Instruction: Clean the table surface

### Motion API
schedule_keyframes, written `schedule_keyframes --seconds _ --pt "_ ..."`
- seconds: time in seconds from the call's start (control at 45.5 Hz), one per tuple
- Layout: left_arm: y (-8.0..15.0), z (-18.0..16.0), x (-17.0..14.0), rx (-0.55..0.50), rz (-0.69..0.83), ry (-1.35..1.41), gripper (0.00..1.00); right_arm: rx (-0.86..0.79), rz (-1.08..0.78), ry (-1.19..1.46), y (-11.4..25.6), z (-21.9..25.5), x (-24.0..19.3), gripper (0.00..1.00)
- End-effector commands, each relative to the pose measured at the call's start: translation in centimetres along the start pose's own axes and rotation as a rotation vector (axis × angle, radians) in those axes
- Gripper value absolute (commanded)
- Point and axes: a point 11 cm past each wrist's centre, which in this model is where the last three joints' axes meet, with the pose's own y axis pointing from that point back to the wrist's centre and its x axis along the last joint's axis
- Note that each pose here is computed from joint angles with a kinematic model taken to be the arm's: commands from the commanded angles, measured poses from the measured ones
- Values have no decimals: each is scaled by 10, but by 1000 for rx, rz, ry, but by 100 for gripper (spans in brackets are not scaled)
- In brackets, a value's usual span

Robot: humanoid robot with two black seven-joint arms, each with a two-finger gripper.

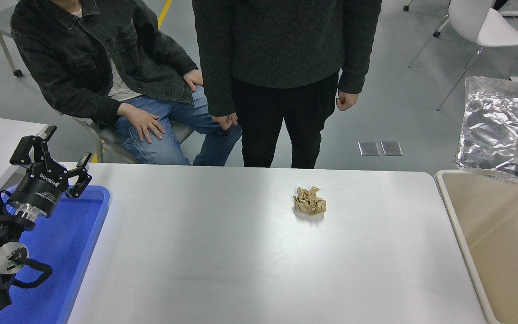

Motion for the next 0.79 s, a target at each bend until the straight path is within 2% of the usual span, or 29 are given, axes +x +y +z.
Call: schedule_keyframes --seconds 0.0,0.374,0.769 --pt "0 0 0 0 0 0 100 -148 126 6 -40 44 -7 0" --pt "0 0 0 0 1 -1 100 -342 311 31 -87 97 -31 0" --pt "0 0 0 0 1 -1 100 -478 292 0 -110 135 -108 0"
